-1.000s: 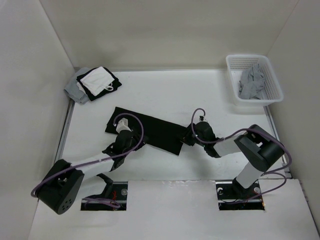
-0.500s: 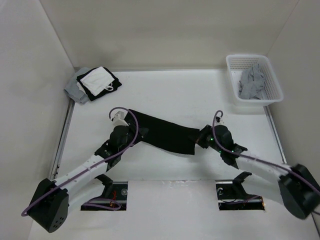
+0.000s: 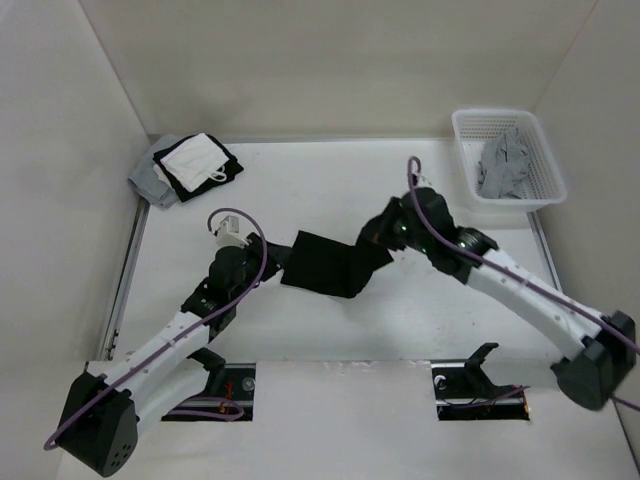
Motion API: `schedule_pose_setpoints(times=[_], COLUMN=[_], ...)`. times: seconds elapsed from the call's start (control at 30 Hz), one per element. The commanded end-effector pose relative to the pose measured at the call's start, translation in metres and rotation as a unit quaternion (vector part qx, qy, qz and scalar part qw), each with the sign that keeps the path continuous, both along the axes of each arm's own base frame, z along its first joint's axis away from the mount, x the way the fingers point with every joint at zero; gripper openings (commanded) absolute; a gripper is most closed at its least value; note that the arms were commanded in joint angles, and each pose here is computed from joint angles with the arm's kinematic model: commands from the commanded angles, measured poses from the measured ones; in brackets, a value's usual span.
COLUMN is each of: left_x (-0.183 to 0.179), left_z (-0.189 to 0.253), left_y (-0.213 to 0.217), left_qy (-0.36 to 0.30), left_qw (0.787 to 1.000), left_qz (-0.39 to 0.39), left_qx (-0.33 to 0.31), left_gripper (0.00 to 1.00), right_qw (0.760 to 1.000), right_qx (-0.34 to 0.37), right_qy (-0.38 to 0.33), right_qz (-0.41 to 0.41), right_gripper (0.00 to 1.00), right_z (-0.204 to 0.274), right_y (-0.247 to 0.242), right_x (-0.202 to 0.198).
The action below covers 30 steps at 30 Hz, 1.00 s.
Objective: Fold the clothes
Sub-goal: Fold the tank top
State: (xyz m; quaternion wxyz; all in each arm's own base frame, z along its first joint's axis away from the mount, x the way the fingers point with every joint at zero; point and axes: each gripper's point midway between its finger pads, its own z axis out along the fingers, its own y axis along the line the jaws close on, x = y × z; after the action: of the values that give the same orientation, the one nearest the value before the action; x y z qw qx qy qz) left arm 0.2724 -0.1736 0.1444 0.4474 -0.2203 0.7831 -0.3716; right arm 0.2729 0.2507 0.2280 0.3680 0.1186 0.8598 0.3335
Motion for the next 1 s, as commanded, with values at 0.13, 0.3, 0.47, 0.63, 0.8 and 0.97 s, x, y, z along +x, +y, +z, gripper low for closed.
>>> schedule_pose_setpoints(times=[0.13, 0.3, 0.47, 0.63, 0.8, 0.97], left_x=[0.002, 0.0, 0.003, 0.016, 0.037, 0.061], left_z=[0.042, 0.041, 0.054, 0.059, 0.041, 0.007], left_y=[0.013, 0.031, 0.05, 0.036, 0.002, -0.018], left_qy=[-0.06, -0.061, -0.077, -0.078, -0.072, -0.056], left_qw=[0.997, 0.997, 0.995, 0.996, 0.996, 0.989], left_qz=[-0.002, 0.009, 0.035, 0.025, 0.018, 0.03], left_qx=[-0.039, -0.046, -0.046, -0.03, 0.04, 0.13], left_gripper=[0.33, 0.34, 0.34, 0.35, 0.37, 0.4], right_qw=[0.992, 0.981, 0.989, 0.99, 0.991, 0.99], right_qx=[-0.099, -0.143, -0.078, -0.047, -0.08, -0.097], right_qy=[0.036, 0.065, -0.001, -0.062, -0.027, -0.024], right_qz=[0.075, 0.115, 0.128, 0.121, 0.106, 0.103], right_gripper=[0.03, 0.23, 0.49, 0.49, 0.03, 0.06], right_z=[-0.033, -0.082, -0.024, 0.019, -0.045, -0.083], right_y=[0.088, 0.147, 0.174, 0.135, 0.092, 0.08], right_x=[0.054, 0.066, 0.064, 0.042, 0.035, 0.035])
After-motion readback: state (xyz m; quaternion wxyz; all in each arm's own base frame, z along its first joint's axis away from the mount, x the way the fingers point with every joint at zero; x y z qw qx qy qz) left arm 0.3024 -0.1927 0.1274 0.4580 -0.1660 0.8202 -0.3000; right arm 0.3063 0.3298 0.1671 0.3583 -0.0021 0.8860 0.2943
